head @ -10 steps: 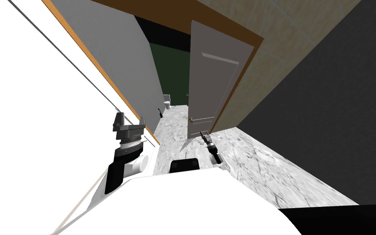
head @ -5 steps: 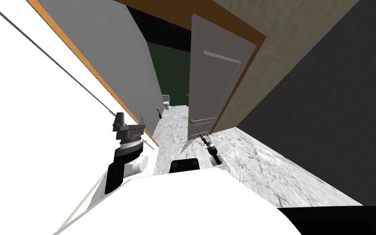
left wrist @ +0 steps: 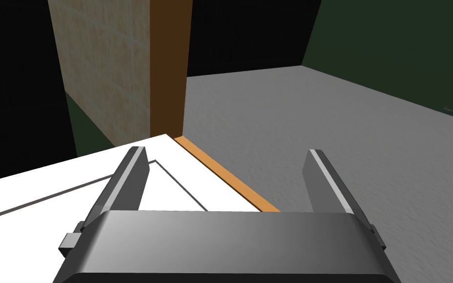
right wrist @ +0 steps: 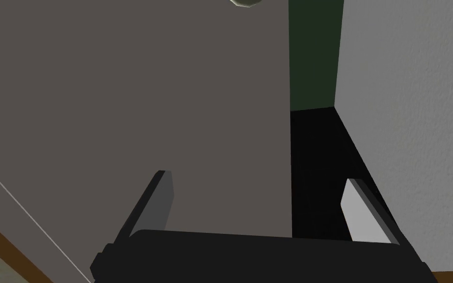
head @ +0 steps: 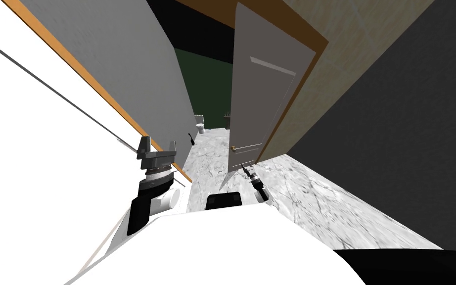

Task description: Pull the door open

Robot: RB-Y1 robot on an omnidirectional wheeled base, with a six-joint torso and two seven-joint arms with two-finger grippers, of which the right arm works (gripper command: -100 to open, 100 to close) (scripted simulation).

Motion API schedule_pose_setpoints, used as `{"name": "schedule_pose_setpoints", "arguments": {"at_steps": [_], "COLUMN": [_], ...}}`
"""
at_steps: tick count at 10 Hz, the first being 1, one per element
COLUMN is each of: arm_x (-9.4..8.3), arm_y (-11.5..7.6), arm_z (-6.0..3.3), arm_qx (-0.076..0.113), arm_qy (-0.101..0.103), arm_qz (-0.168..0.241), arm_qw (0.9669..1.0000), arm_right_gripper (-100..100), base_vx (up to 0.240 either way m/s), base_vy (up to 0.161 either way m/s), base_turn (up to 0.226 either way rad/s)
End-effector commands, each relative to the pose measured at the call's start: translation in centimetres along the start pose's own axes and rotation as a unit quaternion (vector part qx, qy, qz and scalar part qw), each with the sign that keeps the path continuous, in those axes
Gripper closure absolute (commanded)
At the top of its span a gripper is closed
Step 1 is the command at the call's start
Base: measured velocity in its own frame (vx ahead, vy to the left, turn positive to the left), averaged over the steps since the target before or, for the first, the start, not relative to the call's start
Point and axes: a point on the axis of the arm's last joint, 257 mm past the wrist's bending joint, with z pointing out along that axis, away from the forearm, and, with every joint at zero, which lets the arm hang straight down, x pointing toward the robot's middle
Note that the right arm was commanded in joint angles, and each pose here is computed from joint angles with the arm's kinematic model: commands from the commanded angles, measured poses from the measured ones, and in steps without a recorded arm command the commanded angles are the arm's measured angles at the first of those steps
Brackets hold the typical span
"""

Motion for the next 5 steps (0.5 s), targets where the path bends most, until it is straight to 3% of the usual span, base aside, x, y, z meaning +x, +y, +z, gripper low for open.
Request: {"name": "schedule_pose_setpoints", "arguments": {"at_steps": [1, 5], "arm_x": [0.7, 2.6], "arm_y": [-0.1, -0.2], "arm_z": [-0.22, -0.92], "arm_qx": [-0.002, -0.006], "arm_qy": [0.008, 0.028], "arm_qz": [-0.010, -0.033], "arm_qw": [0.9999, 0.9991], "arm_right_gripper": [-100, -100], "base_vx": [0.112, 0.111], "base_vy": [0.041, 0.047], "base_turn": [-0.025, -0.038]}}
